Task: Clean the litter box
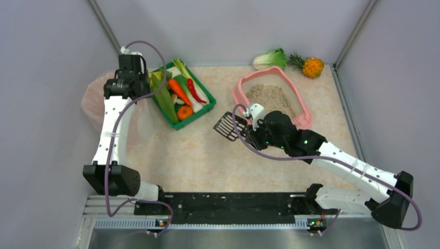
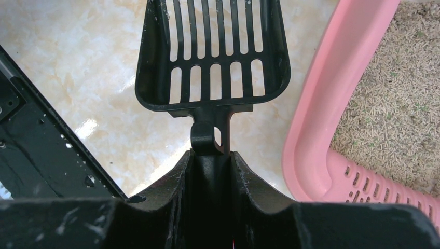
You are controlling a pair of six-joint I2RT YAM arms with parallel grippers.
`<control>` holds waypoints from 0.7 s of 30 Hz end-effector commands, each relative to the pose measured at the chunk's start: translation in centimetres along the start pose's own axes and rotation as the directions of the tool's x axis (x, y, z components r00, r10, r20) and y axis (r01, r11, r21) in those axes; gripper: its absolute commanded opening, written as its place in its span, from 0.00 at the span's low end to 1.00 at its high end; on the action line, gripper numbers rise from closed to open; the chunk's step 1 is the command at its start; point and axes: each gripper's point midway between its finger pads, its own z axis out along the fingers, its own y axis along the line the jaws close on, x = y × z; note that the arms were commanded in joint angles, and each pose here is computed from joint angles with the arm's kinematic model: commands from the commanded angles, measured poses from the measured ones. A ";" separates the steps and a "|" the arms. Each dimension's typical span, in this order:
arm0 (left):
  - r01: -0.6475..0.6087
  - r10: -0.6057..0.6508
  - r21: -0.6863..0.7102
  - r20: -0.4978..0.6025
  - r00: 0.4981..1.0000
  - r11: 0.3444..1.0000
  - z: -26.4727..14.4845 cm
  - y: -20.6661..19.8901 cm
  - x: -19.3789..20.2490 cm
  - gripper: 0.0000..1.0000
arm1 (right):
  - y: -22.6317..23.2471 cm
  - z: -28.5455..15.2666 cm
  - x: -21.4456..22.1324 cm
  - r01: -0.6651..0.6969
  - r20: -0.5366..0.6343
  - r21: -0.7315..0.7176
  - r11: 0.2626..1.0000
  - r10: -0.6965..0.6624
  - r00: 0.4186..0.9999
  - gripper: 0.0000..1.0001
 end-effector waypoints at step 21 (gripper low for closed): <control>0.078 -0.054 0.257 -0.097 0.994 0.963 -7.2 -1.6 4.9 0.00 | -3.8 -1.3 -3.1 -0.021 0.084 0.112 0.993 0.012 0.996 0.00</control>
